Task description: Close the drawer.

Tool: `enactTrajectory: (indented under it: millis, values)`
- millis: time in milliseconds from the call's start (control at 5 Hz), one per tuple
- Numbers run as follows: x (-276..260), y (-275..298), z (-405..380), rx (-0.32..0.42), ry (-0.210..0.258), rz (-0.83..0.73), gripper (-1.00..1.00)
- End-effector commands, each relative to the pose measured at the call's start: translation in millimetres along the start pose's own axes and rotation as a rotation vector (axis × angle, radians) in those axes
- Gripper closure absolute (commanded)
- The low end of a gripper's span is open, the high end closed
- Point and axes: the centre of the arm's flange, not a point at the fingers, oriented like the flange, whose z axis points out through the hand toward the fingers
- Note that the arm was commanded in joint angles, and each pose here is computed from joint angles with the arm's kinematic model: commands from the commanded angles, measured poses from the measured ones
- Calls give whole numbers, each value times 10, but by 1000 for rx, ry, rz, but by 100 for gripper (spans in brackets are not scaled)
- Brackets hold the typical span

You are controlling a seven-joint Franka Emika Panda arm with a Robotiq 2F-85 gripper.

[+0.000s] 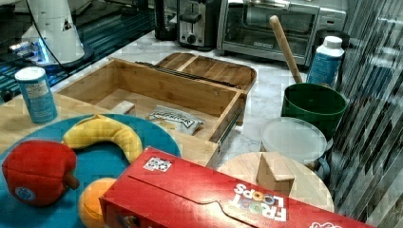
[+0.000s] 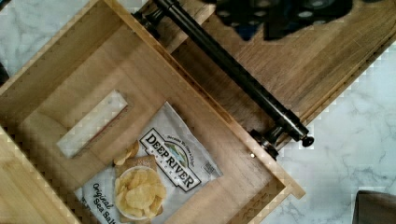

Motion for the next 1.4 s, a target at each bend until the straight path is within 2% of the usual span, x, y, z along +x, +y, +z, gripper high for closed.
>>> enactTrajectory:
  millis: [200,400,600,800,1000,1400]
  values:
    - [-621,-556,75,71,-57,-496,-100]
    - [-792,-695,154,48,-69,-627,-100]
    - [-868,-786,308,35,-80,-699,36]
    - [-941,-797,572,46,-58,-755,100]
    - [-939,-806,916,24,-40,-804,100]
    - [-786,-809,1583,12,-63,-789,100]
